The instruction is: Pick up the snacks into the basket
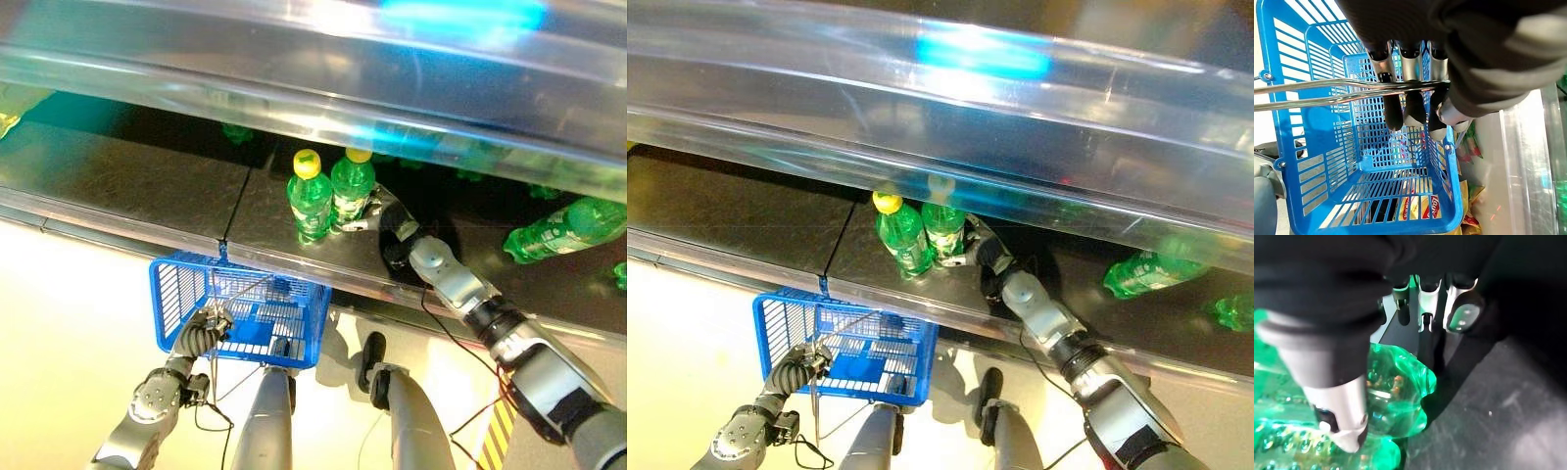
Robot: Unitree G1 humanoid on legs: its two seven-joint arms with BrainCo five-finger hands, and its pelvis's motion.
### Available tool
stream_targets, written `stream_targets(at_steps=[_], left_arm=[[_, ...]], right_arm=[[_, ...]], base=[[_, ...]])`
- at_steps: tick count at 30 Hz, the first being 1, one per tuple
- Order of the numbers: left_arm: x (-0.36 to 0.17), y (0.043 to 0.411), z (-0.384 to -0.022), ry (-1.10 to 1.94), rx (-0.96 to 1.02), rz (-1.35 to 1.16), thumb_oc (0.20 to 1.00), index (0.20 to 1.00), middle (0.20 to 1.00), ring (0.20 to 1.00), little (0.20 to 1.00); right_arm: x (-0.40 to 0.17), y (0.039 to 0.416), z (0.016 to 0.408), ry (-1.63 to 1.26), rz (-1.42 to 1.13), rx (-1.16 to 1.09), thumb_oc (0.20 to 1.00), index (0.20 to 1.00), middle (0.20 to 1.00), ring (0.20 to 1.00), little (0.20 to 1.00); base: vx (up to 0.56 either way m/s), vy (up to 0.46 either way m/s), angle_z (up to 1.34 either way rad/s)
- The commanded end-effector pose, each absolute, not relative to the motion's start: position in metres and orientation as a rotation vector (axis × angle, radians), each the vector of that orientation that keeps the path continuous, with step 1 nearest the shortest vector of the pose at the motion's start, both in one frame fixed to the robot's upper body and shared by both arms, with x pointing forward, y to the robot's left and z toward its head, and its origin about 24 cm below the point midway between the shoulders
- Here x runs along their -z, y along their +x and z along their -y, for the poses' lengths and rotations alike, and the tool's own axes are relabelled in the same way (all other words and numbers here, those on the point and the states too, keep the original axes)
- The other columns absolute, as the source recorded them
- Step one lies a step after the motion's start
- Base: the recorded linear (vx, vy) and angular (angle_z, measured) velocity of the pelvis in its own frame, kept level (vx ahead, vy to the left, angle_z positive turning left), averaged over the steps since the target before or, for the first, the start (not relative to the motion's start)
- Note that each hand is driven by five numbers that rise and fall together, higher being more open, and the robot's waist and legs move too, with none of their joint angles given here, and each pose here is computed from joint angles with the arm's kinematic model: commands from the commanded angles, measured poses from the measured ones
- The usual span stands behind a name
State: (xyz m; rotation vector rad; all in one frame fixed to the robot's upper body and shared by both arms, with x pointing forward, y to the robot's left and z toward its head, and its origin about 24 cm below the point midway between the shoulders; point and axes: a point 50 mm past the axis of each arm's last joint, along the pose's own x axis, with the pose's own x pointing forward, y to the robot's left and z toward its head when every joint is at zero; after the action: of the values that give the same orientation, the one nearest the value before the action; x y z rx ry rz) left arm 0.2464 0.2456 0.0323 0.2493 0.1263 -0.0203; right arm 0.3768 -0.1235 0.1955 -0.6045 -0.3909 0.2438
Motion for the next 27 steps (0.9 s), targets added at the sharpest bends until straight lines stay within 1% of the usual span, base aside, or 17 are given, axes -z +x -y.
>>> stream_targets(at_steps=[1, 6, 12, 18, 27], left_arm=[[-0.059, 0.240, -0.245, 0.287, 0.069, 0.001, 0.200, 0.200, 0.200, 0.200, 0.200], [-0.058, 0.238, -0.249, 0.294, 0.060, -0.005, 0.200, 0.200, 0.200, 0.200, 0.200], [-0.057, 0.237, -0.252, 0.296, 0.050, -0.013, 0.200, 0.200, 0.200, 0.200, 0.200], [-0.057, 0.235, -0.254, 0.296, 0.049, -0.014, 0.200, 0.200, 0.200, 0.200, 0.200], [-0.055, 0.235, -0.251, 0.279, 0.063, -0.016, 0.200, 0.200, 0.200, 0.200, 0.200]], right_arm=[[-0.238, 0.365, 0.124, -0.563, 0.577, -0.246, 1.000, 1.000, 1.000, 1.000, 1.000], [-0.259, 0.356, 0.141, -0.532, 0.654, -0.211, 1.000, 1.000, 1.000, 1.000, 1.000], [-0.277, 0.347, 0.152, -0.508, 0.726, -0.192, 1.000, 1.000, 1.000, 1.000, 1.000], [-0.279, 0.344, 0.158, -0.488, 0.736, -0.183, 1.000, 1.000, 1.000, 1.000, 1.000], [-0.272, 0.346, 0.155, -0.397, 0.738, -0.181, 1.000, 1.000, 1.000, 1.000, 1.000]], base=[[0.00, 0.000, 0.00], [0.00, 0.000, 0.00], [0.00, 0.000, 0.00], [0.00, 0.000, 0.00], [0.00, 0.000, 0.00]])
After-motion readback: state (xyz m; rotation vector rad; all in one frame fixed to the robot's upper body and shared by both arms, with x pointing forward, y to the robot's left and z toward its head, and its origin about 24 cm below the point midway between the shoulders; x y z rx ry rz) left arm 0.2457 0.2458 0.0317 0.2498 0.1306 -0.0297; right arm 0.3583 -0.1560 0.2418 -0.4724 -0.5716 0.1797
